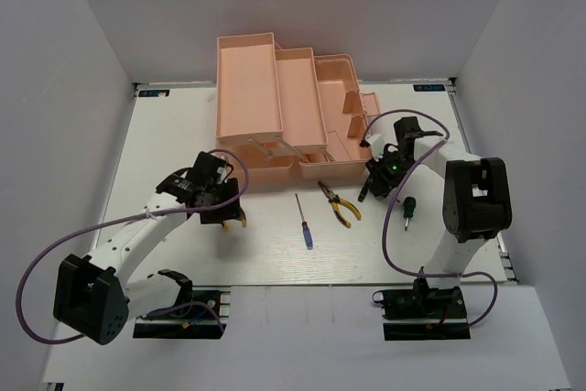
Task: Sort the tools into containers
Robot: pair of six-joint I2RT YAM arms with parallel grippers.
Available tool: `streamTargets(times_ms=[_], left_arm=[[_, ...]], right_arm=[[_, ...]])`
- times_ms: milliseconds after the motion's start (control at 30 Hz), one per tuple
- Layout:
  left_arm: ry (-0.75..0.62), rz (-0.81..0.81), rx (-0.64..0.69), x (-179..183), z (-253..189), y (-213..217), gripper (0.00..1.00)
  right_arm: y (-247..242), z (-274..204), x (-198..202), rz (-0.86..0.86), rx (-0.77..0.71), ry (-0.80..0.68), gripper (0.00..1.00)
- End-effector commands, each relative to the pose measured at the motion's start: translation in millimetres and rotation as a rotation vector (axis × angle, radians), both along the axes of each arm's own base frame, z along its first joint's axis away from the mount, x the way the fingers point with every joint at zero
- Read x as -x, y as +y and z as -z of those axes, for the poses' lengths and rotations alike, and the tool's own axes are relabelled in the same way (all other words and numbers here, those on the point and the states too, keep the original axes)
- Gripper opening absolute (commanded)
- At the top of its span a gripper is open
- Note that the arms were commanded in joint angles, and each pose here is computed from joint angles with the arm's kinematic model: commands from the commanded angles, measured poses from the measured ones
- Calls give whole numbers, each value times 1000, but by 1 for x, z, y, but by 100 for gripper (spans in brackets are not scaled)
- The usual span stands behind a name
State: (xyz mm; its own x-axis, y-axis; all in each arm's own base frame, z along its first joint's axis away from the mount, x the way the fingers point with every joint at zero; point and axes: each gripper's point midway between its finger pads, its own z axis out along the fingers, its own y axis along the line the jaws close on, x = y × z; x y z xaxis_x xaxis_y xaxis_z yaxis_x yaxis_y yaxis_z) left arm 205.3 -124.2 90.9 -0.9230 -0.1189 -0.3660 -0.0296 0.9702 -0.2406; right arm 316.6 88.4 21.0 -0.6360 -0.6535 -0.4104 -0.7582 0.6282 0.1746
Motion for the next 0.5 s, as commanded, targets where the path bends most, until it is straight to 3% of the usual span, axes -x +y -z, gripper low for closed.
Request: streamTargets(times_ms=[0, 67, 100, 133, 167, 233, 267, 300, 333, 400, 467], left_arm=[[-84, -3, 24, -8, -13, -5, 68], [-106, 4, 50, -10, -18, -9, 64], [-127, 39, 86, -11, -23, -18, 62], [-141, 71, 105, -12, -26, -25, 52], [-159, 80, 130, -16, -32, -30, 45], [-187, 162, 175, -19, -39, -49, 34], [-184, 176, 180, -20, -38, -52, 26], [-197, 222, 197, -21, -41, -62, 23], [-186, 235, 195, -24, -38, -66, 21], [-182, 283, 212, -25, -37, -79, 20], [-187, 327, 227, -30, -35, -95, 23]], right_arm=[[-16, 4, -12, 67, 79, -29, 12], [-20, -5, -10, 71, 89, -41, 0], [-24, -17, -8, 64, 86, -60, 0], [-26, -23, -2, 60, 86, -48, 0], [-18, -46, 0, 42, 30, -94, 0], [-19, -67, 21, -20, -7, -50, 0], [-4, -99, 21, -96, -120, -121, 0], [-1, -115, 43, -117, -161, -58, 0], [3, -126, 45, -161, -191, -88, 0], [20, -164, 38, -204, -288, -191, 0], [32, -185, 18, -128, -340, -238, 0]])
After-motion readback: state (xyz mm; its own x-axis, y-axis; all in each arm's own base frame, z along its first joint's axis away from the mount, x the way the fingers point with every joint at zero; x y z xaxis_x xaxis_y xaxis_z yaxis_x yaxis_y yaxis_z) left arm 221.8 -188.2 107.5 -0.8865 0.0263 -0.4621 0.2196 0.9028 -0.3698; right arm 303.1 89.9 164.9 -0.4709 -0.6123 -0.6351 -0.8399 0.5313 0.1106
